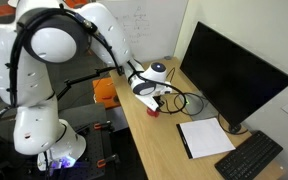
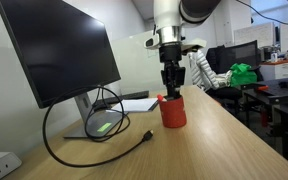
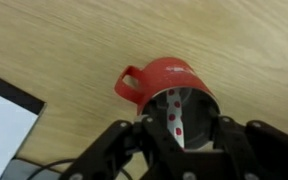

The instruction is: Take the marker out of the cup and put it on the desk

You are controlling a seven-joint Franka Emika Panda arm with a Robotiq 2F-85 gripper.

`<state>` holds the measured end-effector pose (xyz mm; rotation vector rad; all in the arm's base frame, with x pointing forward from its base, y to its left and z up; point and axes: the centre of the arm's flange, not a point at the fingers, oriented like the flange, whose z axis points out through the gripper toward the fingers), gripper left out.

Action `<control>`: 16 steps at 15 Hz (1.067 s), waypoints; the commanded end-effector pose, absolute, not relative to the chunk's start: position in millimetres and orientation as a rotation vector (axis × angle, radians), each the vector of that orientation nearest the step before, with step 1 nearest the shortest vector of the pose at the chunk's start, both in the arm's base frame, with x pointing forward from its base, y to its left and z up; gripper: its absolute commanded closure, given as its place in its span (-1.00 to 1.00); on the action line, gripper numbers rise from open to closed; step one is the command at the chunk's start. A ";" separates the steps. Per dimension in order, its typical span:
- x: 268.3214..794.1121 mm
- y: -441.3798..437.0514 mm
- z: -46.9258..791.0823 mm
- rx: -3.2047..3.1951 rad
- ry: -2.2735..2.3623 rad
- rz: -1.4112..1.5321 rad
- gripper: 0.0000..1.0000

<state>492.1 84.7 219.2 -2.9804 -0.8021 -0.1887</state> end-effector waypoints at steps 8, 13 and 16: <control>508.4 95.1 199.2 -2.989 -0.769 -0.207 0.98; 504.2 88.8 206.6 -2.988 -0.777 -0.279 0.91; 498.1 83.6 216.1 -2.998 -0.786 -0.251 0.91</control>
